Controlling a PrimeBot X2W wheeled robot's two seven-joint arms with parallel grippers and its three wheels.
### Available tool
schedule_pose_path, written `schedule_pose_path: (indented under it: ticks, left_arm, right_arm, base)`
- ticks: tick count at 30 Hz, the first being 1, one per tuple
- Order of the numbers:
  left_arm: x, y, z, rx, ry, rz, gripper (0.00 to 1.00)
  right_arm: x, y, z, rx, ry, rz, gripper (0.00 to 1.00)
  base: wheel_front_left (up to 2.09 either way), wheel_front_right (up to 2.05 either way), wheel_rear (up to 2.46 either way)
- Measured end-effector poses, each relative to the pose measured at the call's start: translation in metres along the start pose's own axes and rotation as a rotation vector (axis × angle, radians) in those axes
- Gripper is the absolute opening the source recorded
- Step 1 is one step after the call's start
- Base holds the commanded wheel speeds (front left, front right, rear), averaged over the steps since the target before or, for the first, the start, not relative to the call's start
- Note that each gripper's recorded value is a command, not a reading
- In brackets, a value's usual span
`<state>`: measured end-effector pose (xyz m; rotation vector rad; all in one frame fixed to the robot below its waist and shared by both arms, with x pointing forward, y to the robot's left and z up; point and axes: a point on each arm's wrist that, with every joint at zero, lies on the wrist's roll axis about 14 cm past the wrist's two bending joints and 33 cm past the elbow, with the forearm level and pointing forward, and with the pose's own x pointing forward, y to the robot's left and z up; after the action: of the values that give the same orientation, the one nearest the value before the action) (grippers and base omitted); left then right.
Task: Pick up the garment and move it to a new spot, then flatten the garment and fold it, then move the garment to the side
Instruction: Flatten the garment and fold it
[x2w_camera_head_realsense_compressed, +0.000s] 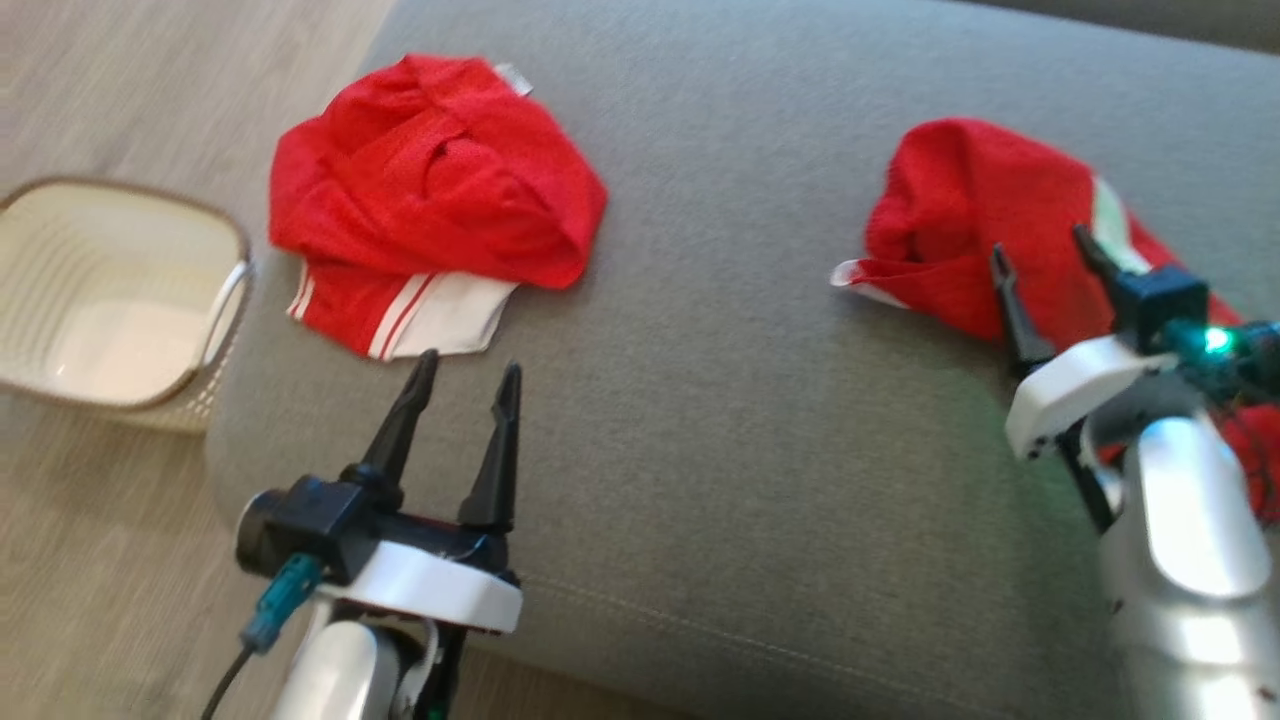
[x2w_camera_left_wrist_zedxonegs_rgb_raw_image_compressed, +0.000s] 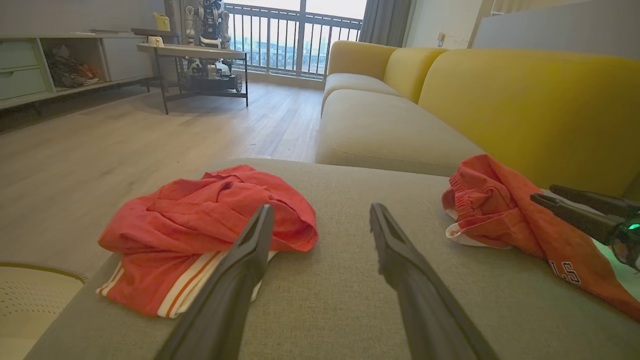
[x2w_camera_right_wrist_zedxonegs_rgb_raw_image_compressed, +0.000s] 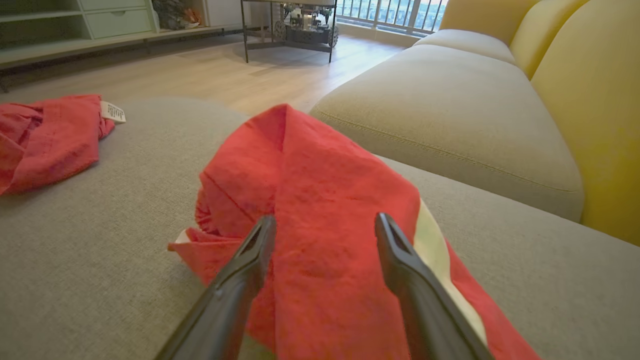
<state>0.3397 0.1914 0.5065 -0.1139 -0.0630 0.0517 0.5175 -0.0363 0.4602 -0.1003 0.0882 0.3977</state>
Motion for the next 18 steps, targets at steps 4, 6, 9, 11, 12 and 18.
schedule_pose_path:
  ticks: [4, 6, 9, 11, 12, 18]
  left_arm:
    - [0.002, 0.002, -0.005, -0.014, 0.019, 0.022, 1.0]
    - [0.001, 0.003, -0.009, -0.012, 0.033, 0.033, 1.0]
    - [0.0, 0.006, -0.013, -0.017, 0.048, 0.048, 1.0]
    - [0.0, 0.005, -0.014, -0.019, 0.05, 0.049, 1.0]
    - [0.0, 0.005, -0.014, -0.019, 0.049, 0.049, 1.0]
    - [-0.001, -0.001, -0.006, -0.027, 0.019, 0.029, 1.0]
  right_arm:
    - [0.021, 0.001, -0.012, -0.005, 0.034, 0.007, 0.99]
    - [0.027, 0.0, -0.019, 0.032, 0.046, -0.002, 0.0]
    - [0.03, 0.004, -0.026, 0.054, 0.057, 0.002, 0.0]
    - [0.03, 0.005, -0.024, 0.054, 0.052, 0.007, 0.0]
    - [0.03, 0.005, -0.022, 0.051, 0.045, 0.008, 0.0]
    - [0.031, -0.003, 0.03, 0.045, -0.091, -0.011, 0.0]
  base:
    - [0.0, 0.0, 0.0]
    - [0.0, 0.0, 0.0]
    - [0.0, 0.0, 0.0]
    - [0.0, 0.0, 0.0]
    - [0.0, 0.0, 0.0]
    - [0.0, 0.0, 0.0]
